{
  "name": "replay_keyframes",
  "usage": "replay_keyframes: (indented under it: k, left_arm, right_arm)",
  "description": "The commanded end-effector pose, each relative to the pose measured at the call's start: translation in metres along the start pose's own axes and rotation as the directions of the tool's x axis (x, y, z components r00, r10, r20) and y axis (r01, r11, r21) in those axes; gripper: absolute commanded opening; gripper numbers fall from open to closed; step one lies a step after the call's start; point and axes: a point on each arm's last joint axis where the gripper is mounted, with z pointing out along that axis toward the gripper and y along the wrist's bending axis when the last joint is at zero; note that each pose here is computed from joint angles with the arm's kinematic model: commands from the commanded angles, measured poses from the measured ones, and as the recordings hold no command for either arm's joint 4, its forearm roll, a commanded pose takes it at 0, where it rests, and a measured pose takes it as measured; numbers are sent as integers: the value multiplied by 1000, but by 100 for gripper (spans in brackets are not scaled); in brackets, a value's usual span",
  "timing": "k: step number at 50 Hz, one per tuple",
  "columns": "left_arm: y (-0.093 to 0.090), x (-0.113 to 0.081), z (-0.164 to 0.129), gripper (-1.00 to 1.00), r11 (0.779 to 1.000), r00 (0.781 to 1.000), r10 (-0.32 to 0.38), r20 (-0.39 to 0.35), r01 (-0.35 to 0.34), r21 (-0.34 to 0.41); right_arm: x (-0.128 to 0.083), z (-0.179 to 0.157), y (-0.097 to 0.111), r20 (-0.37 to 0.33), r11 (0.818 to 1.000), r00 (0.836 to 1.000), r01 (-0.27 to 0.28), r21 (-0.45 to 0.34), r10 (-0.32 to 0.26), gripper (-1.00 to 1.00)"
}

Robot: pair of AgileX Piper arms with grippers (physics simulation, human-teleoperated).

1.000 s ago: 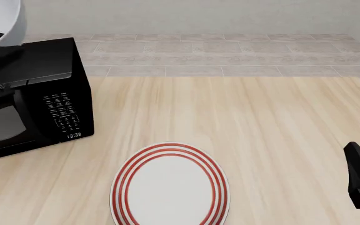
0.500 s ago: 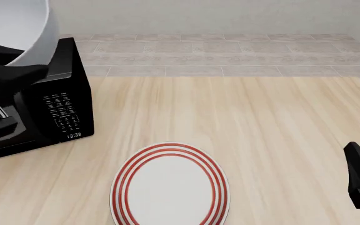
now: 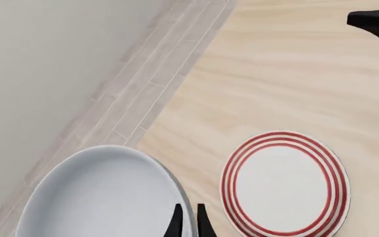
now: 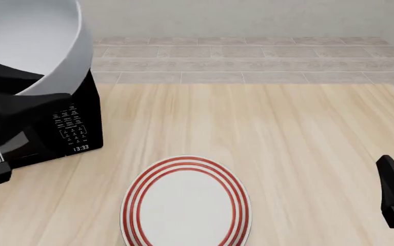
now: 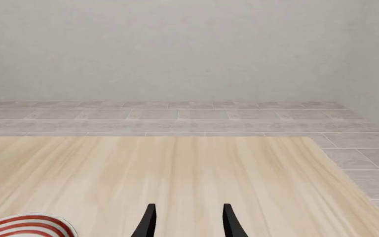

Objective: Pick up the white bowl and put it on the plate.

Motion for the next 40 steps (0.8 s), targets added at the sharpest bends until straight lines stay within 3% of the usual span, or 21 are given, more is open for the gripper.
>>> replay_keyframes:
  k: [1, 25, 40]
  left_arm:
    - [-10, -7, -2, -100, 996, 999, 10, 43, -14, 84]
    - [-29, -19, 9, -100, 972, 995, 45, 92, -65, 227]
    - [-47, -16, 26, -100, 952, 991, 78, 107, -106, 287]
  right_arm:
    - [0, 0, 0, 0, 1000, 1000, 0, 0, 0, 100]
    - [0, 0, 0, 0, 1000, 1000, 0, 0, 0, 100]
    - [0, 0, 0, 0, 1000, 1000, 0, 0, 0, 100]
